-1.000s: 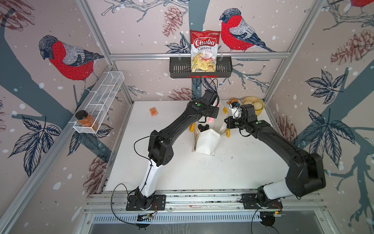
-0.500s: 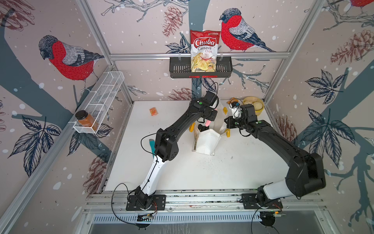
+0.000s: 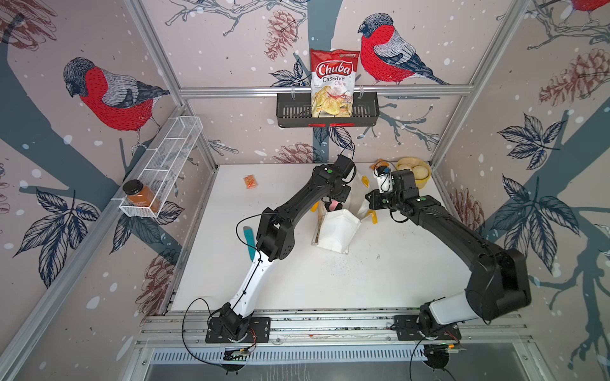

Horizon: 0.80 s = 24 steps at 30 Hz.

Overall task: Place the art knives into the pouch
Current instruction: Place the utility knife in the pouch.

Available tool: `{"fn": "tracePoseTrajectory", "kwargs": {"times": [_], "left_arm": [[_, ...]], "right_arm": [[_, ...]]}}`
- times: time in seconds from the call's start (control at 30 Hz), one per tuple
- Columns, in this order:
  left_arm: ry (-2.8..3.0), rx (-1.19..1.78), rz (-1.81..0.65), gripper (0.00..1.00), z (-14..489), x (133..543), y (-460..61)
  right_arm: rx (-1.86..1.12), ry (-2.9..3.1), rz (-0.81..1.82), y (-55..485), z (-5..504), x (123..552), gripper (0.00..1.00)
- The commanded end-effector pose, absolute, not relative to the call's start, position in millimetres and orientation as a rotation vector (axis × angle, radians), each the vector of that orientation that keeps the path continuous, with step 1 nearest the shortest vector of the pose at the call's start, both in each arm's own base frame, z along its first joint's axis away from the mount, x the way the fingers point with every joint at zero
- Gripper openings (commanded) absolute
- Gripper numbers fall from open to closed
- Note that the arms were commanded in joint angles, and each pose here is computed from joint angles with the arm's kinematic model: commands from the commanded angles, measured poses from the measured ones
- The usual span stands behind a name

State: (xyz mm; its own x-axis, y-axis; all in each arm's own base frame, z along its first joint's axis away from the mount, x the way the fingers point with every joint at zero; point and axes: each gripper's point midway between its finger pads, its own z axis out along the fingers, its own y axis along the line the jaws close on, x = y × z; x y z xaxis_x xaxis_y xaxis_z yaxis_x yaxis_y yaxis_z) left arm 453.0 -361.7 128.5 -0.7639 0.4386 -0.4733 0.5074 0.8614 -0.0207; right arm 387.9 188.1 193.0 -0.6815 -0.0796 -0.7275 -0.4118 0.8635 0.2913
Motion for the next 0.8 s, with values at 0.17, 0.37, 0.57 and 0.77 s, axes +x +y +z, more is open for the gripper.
{"fn": "tracePoseTrajectory", "kwargs": {"times": [0.17,0.37,0.57,0.77], "left_arm": [[2.593,0.669,-0.123,0.27,128.4,444.2,-347.1],[2.531,0.634,-0.161,0.26,139.3,441.5,-344.6],[2.595,0.662,-0.133,0.26,118.5,440.7,-346.4],[2.61,0.676,-0.128,0.28,106.8,439.0,-350.1]], "right_arm": [[-0.352,2.251,0.579,191.5,200.1,390.8,0.0],[-0.351,2.25,0.578,191.2,200.0,390.5,0.0],[-0.354,2.25,0.578,191.6,200.7,389.9,0.0],[-0.354,2.249,0.575,191.1,200.7,389.3,0.0]]}}
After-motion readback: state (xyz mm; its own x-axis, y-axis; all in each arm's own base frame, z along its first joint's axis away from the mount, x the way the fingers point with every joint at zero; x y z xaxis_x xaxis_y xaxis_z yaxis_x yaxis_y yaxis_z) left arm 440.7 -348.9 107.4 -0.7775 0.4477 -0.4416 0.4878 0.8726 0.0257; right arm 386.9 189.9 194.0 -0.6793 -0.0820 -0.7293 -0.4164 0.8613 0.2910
